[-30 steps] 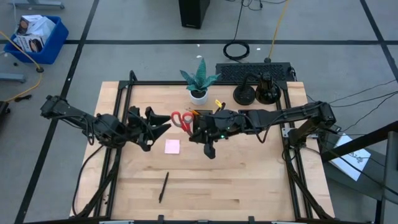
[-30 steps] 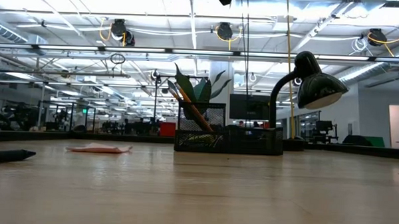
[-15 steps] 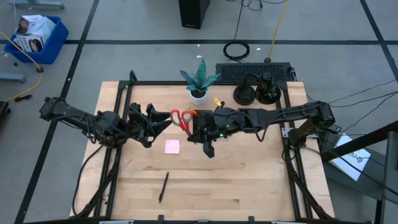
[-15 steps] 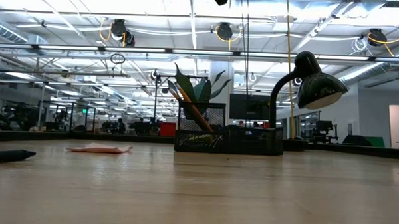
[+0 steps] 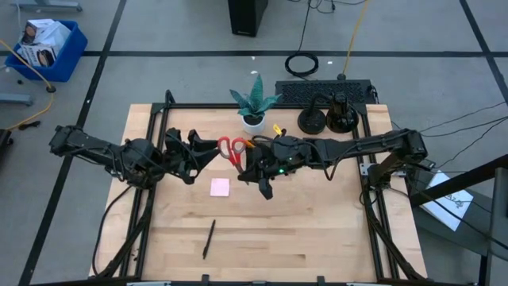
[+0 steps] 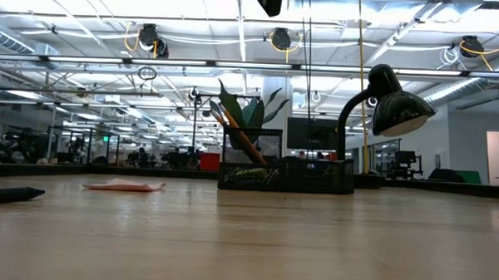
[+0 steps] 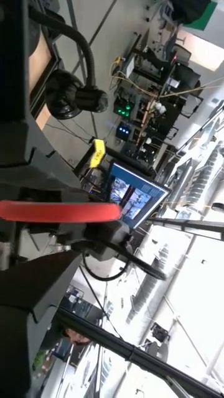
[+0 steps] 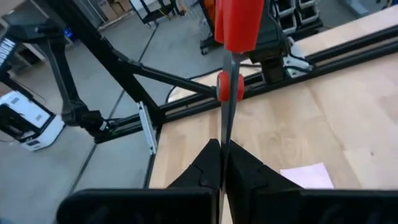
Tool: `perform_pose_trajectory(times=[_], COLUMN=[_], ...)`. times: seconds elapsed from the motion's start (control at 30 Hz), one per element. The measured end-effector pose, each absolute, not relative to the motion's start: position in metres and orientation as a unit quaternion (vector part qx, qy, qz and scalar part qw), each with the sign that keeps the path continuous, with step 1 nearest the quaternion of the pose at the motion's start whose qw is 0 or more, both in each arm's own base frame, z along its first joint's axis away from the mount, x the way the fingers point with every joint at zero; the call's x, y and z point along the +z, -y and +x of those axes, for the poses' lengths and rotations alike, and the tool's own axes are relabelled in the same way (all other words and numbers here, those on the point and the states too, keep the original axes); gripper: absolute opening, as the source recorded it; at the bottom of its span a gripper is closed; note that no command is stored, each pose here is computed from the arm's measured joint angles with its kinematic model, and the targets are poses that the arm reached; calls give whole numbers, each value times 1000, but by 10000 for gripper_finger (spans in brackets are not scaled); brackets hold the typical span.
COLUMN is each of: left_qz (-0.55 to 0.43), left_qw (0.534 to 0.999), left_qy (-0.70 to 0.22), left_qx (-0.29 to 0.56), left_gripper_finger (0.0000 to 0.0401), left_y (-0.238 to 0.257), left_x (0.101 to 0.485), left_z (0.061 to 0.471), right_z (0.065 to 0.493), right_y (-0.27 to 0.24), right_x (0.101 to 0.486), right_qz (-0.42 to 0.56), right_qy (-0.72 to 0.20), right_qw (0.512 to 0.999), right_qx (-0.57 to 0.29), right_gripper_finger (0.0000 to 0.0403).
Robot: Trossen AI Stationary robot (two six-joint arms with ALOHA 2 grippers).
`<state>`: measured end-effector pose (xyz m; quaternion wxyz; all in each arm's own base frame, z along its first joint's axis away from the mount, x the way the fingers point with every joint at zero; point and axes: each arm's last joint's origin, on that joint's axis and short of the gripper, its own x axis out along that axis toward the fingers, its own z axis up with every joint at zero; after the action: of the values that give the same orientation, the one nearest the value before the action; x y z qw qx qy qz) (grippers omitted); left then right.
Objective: Pick and place office supplies into organizer
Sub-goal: Put the red scissors into the black desk organizer
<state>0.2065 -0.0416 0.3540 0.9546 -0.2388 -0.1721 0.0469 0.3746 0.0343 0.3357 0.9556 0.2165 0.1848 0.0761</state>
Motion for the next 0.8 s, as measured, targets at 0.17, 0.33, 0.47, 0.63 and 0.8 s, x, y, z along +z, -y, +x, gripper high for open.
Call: perform_pose_trajectory(times=[0.17, 0.33, 0.47, 0.63, 0.8], left_qz=[-247, -246, -258, -274, -275], left_qw=[953, 953, 951, 948, 943], left_qy=[173, 171, 165, 153, 181], left_qx=[45, 50, 48, 48, 46], left_gripper_finger=[145, 127, 125, 124, 121], left_y=[41, 41, 39, 39, 39], left_x=[354, 353, 349, 342, 347], left_z=[207, 208, 214, 223, 223], right_z=[375, 376, 376, 376, 376], right_y=[-34, -33, -33, -33, -33], right_x=[335, 337, 339, 339, 338], right_qz=[237, 239, 248, 250, 250], right_qy=[-181, -175, -167, -169, -170], right_qw=[951, 951, 949, 948, 948], right_qx=[78, 92, 103, 101, 102], right_gripper_finger=[0, 0, 0, 0, 0])
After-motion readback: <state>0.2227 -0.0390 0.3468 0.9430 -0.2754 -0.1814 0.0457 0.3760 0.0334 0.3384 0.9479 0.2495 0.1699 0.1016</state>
